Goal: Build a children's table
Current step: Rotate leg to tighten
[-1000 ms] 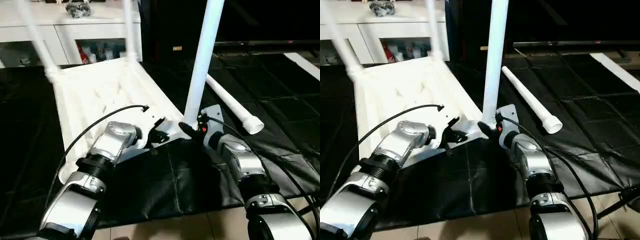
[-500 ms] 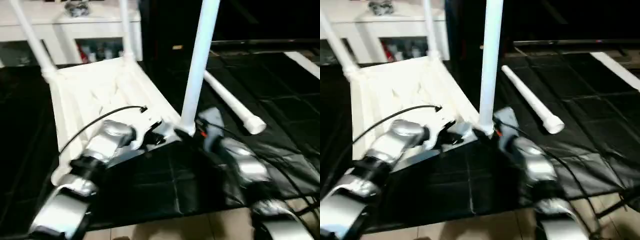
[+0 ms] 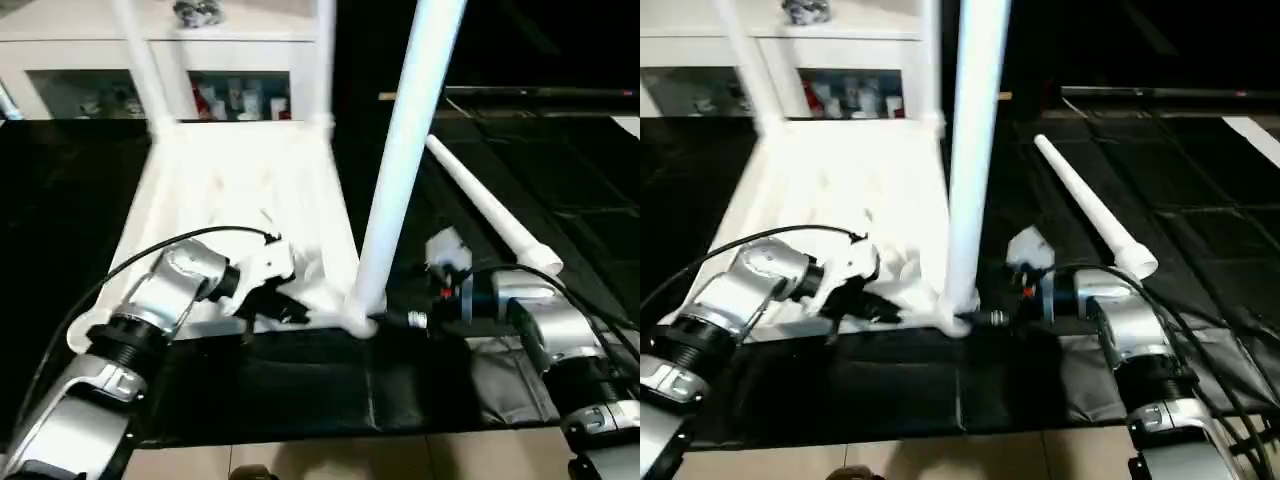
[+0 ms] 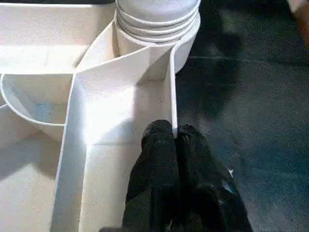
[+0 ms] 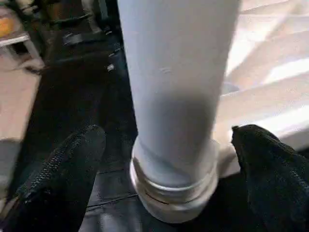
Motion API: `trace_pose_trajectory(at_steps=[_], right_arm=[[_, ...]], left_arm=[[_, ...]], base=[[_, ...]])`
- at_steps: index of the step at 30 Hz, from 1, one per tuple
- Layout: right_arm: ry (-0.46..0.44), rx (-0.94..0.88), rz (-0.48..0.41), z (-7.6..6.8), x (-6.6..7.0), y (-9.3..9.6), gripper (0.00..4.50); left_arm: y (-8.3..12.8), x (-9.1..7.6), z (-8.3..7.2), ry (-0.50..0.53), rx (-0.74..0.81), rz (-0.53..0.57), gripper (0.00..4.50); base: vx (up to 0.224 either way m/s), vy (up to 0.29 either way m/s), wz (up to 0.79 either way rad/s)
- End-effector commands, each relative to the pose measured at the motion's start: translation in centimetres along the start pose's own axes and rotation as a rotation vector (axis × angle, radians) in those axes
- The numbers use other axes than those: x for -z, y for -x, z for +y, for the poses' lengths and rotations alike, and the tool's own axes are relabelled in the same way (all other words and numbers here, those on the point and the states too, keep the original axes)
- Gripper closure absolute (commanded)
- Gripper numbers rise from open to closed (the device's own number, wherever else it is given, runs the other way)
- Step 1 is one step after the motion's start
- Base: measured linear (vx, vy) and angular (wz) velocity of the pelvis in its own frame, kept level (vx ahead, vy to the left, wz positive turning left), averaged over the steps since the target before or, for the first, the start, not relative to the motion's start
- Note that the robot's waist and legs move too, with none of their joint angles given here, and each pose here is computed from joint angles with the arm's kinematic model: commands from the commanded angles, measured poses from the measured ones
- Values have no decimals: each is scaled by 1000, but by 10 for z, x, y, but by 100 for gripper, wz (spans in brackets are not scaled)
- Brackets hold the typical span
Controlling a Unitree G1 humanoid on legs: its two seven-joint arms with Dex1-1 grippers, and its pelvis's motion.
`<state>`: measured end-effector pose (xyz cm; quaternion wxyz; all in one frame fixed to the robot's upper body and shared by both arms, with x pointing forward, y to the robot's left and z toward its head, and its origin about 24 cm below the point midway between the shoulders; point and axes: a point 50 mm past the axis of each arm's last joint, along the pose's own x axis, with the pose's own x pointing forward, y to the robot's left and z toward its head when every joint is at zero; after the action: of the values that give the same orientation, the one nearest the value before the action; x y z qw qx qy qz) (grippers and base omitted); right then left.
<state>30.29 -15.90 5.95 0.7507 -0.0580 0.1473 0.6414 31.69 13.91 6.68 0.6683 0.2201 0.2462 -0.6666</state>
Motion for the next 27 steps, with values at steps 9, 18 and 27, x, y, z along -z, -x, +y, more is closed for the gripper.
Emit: trace_pose_trajectory(at_steps=[9,18,27], right_arm=[[70,-78,98,-4,-5,-7,47],[81,-90,131,-5,-3,-5,127],[81,-100,133,-6,-2,-4,178]], left_arm=[[-10,-11,-4,-92,98,21,450],[-9,-9,-3,-97,92,27,450],[-9,-9,-1,-98,81,27,450]], base=[[0,0,0],[0,0,0],[0,0,0]])
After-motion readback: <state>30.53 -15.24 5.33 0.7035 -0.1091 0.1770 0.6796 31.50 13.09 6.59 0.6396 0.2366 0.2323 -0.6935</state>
